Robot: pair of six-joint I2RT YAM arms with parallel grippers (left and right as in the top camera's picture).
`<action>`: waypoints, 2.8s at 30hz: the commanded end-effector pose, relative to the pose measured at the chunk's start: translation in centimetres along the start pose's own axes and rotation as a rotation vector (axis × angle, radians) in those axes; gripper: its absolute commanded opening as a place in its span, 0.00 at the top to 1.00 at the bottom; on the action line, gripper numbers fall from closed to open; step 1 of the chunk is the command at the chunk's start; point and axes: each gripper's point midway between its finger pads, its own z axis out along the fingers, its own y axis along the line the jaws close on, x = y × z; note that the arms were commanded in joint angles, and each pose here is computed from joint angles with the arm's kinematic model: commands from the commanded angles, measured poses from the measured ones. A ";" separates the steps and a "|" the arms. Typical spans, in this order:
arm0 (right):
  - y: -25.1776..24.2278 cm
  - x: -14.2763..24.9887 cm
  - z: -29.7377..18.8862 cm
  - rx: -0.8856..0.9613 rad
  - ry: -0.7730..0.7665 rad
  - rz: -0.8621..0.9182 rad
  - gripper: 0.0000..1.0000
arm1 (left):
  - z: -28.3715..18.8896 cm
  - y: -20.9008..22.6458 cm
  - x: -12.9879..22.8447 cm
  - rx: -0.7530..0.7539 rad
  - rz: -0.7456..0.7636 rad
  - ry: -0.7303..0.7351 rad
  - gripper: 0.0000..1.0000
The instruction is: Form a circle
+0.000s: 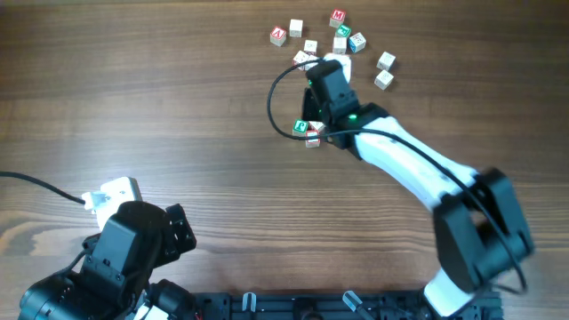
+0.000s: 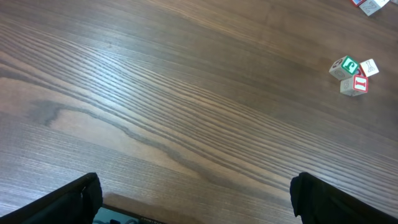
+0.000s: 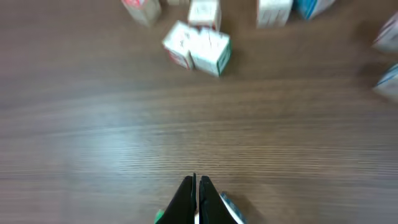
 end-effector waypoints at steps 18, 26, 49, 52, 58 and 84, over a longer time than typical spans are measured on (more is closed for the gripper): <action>-3.9 -3.0 -18.5 0.014 -0.082 0.006 0.00 | 0.1 0.0 0.1 -0.004 -0.011 0.005 0.00; -6.1 -0.1 -20.8 0.067 0.014 -0.027 0.00 | 0.1 0.0 0.1 -0.004 -0.011 0.005 0.00; -17.3 0.3 -27.7 0.398 -0.244 0.165 0.00 | 0.1 0.0 0.1 -0.004 -0.011 0.005 0.00; -17.6 0.2 -27.9 0.300 -0.289 0.112 0.00 | 0.1 0.0 0.1 -0.004 -0.011 0.005 0.00; -20.5 0.7 -30.7 0.280 -0.529 0.222 0.00 | 0.1 0.0 0.1 -0.004 -0.011 0.005 0.00; -20.4 6.7 -20.9 0.004 -0.823 0.082 0.00 | 0.1 0.0 0.1 -0.004 -0.011 0.005 0.00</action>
